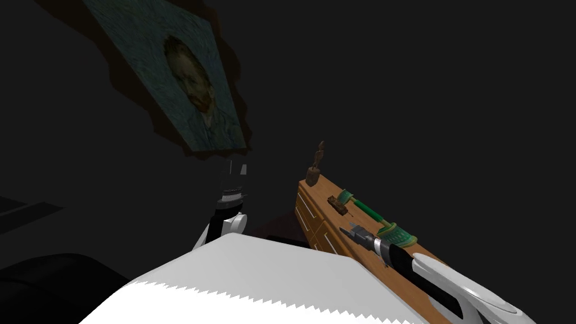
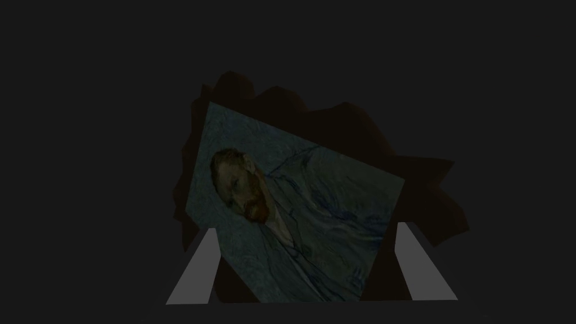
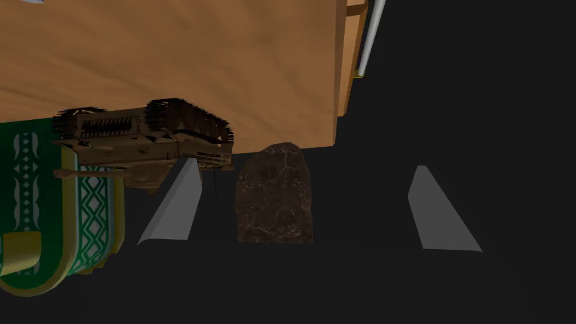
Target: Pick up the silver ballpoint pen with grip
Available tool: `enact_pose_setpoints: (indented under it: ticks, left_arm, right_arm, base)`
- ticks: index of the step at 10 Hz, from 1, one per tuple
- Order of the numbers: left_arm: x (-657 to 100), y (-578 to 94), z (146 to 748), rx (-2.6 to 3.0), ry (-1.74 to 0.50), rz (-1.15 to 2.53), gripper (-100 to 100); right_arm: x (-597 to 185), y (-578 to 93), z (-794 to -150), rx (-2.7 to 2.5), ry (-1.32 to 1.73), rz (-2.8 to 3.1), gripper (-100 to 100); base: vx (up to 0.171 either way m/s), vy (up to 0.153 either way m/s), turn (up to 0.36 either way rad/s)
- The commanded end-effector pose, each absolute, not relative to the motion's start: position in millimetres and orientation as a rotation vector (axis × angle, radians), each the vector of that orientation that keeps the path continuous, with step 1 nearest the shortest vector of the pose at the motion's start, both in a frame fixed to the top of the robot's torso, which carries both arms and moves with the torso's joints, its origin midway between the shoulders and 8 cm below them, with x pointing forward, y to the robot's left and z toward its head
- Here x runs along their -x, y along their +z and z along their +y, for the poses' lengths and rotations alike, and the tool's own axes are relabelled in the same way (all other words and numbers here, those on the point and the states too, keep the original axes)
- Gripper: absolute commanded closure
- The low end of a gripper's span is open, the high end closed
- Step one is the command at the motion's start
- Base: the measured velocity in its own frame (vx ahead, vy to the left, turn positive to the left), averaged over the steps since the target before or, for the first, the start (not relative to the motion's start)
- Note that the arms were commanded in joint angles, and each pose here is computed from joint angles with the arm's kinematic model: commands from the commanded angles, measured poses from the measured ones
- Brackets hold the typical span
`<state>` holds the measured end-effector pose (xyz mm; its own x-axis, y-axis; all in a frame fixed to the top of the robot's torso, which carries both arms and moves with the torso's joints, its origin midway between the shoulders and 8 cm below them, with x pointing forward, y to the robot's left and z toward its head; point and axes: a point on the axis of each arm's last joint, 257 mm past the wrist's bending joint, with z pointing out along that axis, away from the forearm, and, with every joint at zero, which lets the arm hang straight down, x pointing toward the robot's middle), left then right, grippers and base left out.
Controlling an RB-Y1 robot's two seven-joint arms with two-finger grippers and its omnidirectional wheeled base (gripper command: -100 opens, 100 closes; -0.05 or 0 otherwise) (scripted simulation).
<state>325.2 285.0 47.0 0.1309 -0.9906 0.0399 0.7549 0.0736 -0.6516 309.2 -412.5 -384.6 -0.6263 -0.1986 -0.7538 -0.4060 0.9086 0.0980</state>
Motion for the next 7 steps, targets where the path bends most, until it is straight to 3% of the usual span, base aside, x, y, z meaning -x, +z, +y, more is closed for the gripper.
enact_pose_setpoints:
  ticks: [1, 7]
  left_arm:
    - [-325, 47, 285, 0.61, -1.388, 0.479, 0]
    - [-325, 47, 285, 0.61, -1.388, 0.479, 0]
  right_arm:
    - [-286, -400, -436, 0.491, 0.28, 2.332, -100]
    - [-232, -421, -516, 0.661, 0.113, 2.519, -100]
  base:
    - [-0.001, -0.036, 0.04]
    - [-0.004, -0.024, 0.035]
